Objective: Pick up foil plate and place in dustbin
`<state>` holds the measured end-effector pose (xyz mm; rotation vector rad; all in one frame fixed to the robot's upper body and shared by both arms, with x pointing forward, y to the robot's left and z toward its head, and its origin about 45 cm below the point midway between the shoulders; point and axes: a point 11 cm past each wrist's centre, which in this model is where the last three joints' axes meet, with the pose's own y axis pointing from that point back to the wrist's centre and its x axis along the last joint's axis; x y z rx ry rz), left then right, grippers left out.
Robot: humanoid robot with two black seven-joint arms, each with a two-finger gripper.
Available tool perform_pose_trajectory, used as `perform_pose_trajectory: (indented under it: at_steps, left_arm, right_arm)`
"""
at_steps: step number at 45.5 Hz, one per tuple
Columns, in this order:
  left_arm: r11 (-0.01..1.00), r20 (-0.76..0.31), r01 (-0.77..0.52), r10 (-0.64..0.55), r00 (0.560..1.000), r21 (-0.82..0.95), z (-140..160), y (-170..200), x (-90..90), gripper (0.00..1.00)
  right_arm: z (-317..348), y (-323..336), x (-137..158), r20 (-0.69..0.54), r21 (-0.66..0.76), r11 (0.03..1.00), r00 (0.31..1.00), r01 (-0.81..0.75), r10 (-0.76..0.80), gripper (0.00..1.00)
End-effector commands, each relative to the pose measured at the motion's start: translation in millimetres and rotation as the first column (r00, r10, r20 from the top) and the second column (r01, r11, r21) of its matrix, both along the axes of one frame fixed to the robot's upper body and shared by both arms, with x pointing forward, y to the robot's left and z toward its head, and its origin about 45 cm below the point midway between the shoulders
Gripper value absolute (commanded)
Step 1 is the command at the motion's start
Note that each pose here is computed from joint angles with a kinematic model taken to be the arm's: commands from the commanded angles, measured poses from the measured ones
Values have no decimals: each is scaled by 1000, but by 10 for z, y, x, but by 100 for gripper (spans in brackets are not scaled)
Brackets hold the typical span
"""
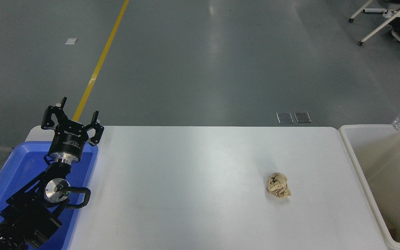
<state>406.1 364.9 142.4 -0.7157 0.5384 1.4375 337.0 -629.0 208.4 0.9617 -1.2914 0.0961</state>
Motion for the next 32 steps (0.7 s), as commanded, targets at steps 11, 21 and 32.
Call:
perform_pose_trajectory:
  at_steps: [11, 21, 32]
  left_arm:
    - [1000, -1, 0, 0, 1000, 0, -4, 0, -3, 98]
    - [1000, -1, 0, 0, 1000, 0, -4, 0, -3, 98]
    - [1000, 1, -1, 1, 1000, -1, 4, 1, 3, 98]
  right_arm:
    - [-880, 69, -617, -30, 27, 996, 996, 88, -87, 7]
    - [-933, 78, -664, -34, 36, 995, 995, 97, -96, 20]
    - [-872, 104, -563, 9, 10, 996, 996, 89, -89, 100]
